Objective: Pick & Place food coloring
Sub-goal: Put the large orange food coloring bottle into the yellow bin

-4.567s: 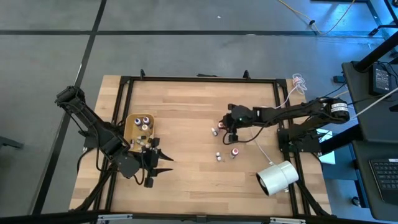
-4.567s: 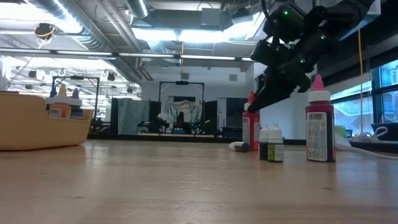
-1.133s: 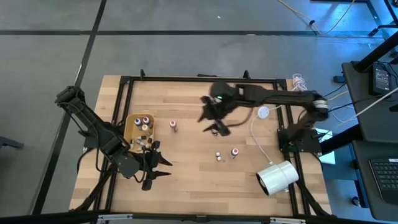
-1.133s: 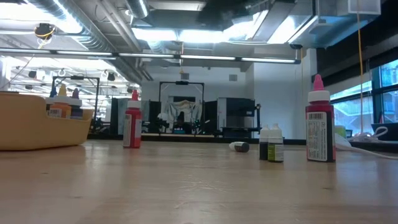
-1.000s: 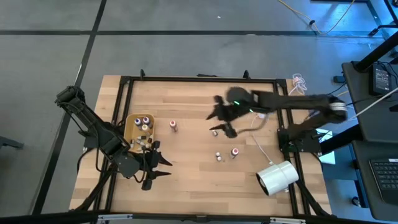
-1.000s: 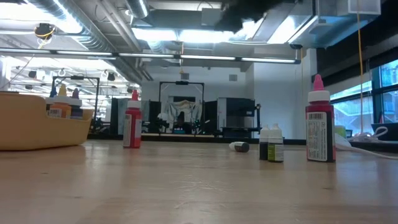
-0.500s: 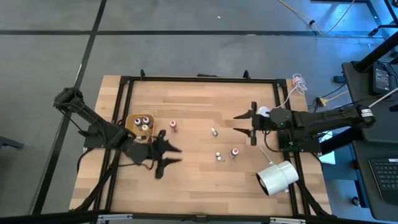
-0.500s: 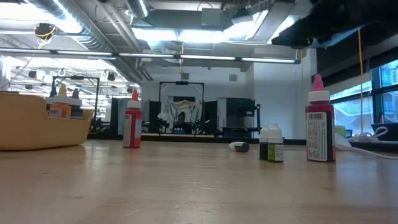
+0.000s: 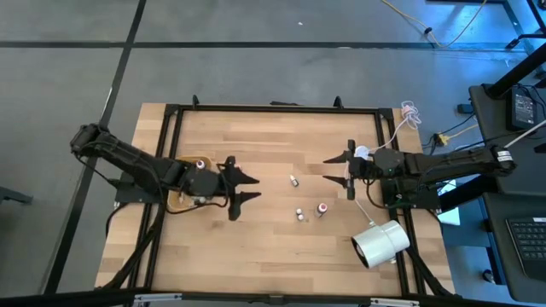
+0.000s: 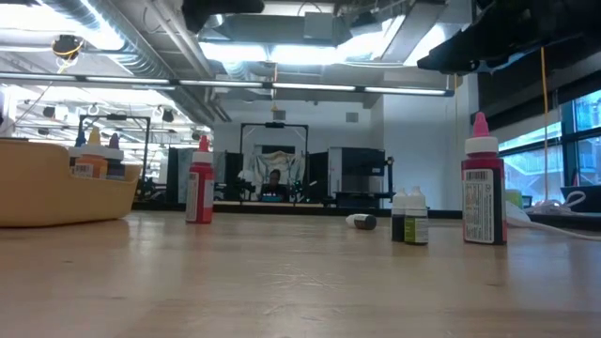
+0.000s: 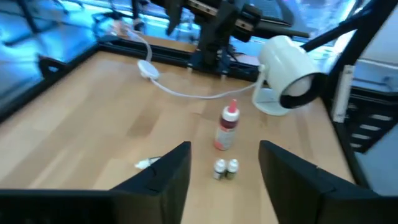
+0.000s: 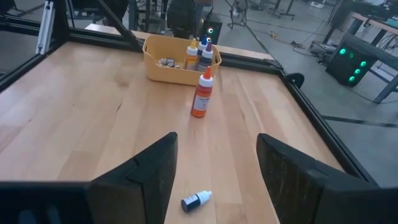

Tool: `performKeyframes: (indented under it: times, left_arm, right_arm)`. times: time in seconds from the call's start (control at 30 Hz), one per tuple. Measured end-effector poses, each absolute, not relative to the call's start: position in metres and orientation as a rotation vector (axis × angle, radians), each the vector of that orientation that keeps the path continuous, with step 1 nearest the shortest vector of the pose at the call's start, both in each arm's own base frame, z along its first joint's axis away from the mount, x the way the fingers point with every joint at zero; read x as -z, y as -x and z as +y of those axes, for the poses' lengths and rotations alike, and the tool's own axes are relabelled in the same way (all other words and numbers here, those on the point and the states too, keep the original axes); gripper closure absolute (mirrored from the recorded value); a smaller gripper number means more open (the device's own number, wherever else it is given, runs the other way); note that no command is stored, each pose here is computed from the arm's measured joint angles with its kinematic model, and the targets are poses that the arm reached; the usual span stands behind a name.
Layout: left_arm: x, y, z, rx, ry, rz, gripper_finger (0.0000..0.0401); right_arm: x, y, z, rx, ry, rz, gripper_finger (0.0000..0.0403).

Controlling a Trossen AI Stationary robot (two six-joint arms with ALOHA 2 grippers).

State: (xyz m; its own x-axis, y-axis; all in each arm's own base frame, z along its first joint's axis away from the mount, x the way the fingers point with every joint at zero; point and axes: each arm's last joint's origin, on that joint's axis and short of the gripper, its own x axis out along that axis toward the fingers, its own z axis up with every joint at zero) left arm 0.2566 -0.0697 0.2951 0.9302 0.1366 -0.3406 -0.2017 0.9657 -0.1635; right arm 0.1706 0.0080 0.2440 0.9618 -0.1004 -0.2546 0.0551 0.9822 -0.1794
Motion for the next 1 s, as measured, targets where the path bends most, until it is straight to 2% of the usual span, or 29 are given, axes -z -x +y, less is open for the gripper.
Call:
performKeyframes:
  times: [0.1,0.23,0.33,0.5,0.6,0.83,1.0]
  left_arm:
    - [-0.295,-0.26,-0.059,-0.156,0.23,0.344,0.0178]
    - [-0.291,-0.266,-0.039,-0.226,0.241,0.351,0.0121]
    - [-0.292,-0.266,-0.028,-0.228,0.261,0.364,0.0099]
    - [-0.289,-0.26,-0.021,-0.18,0.258,0.442,0.0093]
    - [-0.289,-0.261,-0.01,-0.258,0.324,0.494,0.0094]
    - [-0.293,-0.267,0.021,-0.512,0.416,0.814,0.0096]
    - [-0.278,-0.283,0.038,-0.587,0.485,1.048,0.0097]
  right_arm:
    - [-0.244,-0.171,0.008,0.078,0.177,0.266,0.0182]
    - [-0.244,-0.171,0.008,0.076,0.194,0.267,0.0182]
    - [-0.244,-0.171,0.008,0.076,0.194,0.268,0.0182]
    - [-0.242,-0.17,0.008,0.075,0.195,0.283,0.0182]
    - [-0.242,-0.17,0.008,0.075,0.196,0.286,0.0182]
    - [-0.242,-0.17,0.008,0.074,0.198,0.285,0.0182]
    - [-0.242,-0.17,0.008,0.075,0.198,0.286,0.0182]
